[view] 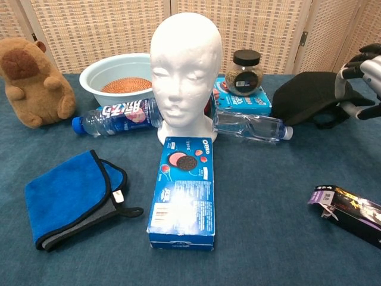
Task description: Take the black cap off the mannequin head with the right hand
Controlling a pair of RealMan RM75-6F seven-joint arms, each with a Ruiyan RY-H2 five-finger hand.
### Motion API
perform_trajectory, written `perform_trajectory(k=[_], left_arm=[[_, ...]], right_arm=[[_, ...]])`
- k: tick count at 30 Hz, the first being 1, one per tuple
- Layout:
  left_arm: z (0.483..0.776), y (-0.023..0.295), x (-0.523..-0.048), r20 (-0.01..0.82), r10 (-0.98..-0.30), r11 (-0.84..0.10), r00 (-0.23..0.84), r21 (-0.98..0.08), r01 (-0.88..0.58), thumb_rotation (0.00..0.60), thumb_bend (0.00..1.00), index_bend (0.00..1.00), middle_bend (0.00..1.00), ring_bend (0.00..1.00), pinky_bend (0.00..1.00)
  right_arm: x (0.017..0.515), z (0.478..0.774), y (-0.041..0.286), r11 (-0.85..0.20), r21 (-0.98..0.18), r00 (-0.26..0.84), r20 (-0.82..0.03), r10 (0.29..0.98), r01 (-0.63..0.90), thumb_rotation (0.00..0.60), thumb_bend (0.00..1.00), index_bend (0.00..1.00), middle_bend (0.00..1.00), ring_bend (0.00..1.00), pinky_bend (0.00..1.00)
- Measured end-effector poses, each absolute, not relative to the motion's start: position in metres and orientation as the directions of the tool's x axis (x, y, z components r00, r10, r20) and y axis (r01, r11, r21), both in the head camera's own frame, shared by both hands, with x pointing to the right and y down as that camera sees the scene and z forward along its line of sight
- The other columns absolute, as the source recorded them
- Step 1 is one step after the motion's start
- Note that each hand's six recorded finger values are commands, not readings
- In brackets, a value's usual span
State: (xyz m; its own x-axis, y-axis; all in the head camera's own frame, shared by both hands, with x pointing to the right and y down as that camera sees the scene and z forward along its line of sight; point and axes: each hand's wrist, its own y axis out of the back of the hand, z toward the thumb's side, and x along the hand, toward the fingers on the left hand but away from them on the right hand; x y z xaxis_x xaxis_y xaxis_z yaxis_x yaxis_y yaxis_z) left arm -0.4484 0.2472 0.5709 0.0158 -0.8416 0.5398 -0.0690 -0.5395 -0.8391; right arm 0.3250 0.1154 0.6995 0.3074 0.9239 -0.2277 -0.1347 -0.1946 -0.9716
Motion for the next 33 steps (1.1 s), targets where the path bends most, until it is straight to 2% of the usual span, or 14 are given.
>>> perform_trajectory(k=[2, 4, 8, 12, 22, 26, 30, 33], left_arm=[[0.572, 0.248, -0.448, 0.543, -0.840, -0.542, 0.016, -0.837, -0.070, 0.600, 0.24, 0.11, 0.04, 0.06, 0.00], [0.572, 0.248, -0.448, 0.544, -0.839, -0.544, 0.017, -0.836, -0.070, 0.600, 0.24, 0.11, 0.04, 0.06, 0.00], [0.572, 0.248, -0.448, 0.546, -0.838, -0.546, 0.016, -0.835, -0.071, 0.600, 0.24, 0.11, 0.04, 0.06, 0.00], [0.571, 0.249, -0.450, 0.547, -0.837, -0.546, 0.010, -0.835, -0.070, 0.600, 0.24, 0.11, 0.04, 0.06, 0.00], [0.568, 0.249, -0.453, 0.553, -0.833, -0.551, -0.009, -0.832, -0.063, 0.600, 0.24, 0.11, 0.04, 0.06, 0.00], [0.567, 0.247, -0.453, 0.546, -0.838, -0.545, -0.010, -0.836, -0.062, 0.600, 0.24, 0.11, 0.04, 0.06, 0.00], [0.565, 0.245, -0.453, 0.537, -0.844, -0.535, -0.011, -0.842, -0.061, 0.600, 0.24, 0.11, 0.04, 0.06, 0.00], [0.565, 0.245, -0.453, 0.533, -0.846, -0.532, -0.011, -0.845, -0.061, 0.600, 0.24, 0.11, 0.04, 0.06, 0.00]], right_arm=[[0.327, 0.703, 0.120, -0.220, -0.965, 0.297, -0.253, 0.921, -0.142, 0.600, 0.04, 0.54, 0.29, 0.15, 0.10], [0.329, 0.705, 0.124, -0.245, -0.958, 0.283, -0.278, 0.918, -0.148, 0.600, 0.00, 0.43, 0.25, 0.11, 0.08], [0.332, 0.707, 0.128, -0.294, -0.944, 0.255, -0.325, 0.911, -0.154, 0.600, 0.00, 0.17, 0.13, 0.03, 0.03], [0.335, 0.701, 0.133, -0.332, -0.928, 0.233, -0.364, 0.902, -0.167, 0.600, 0.00, 0.01, 0.06, 0.00, 0.00], [0.356, 0.663, 0.151, -0.388, -0.904, 0.213, -0.420, 0.882, -0.177, 0.600, 0.00, 0.00, 0.02, 0.00, 0.00], [0.366, 0.640, 0.158, -0.371, -0.913, 0.210, -0.401, 0.892, -0.169, 0.600, 0.00, 0.00, 0.06, 0.00, 0.00], [0.375, 0.616, 0.162, -0.337, -0.928, 0.206, -0.366, 0.908, -0.161, 0.600, 0.00, 0.07, 0.15, 0.06, 0.12], [0.383, 0.602, 0.166, -0.356, -0.923, 0.216, -0.382, 0.899, -0.150, 0.600, 0.00, 0.11, 0.18, 0.10, 0.17]])
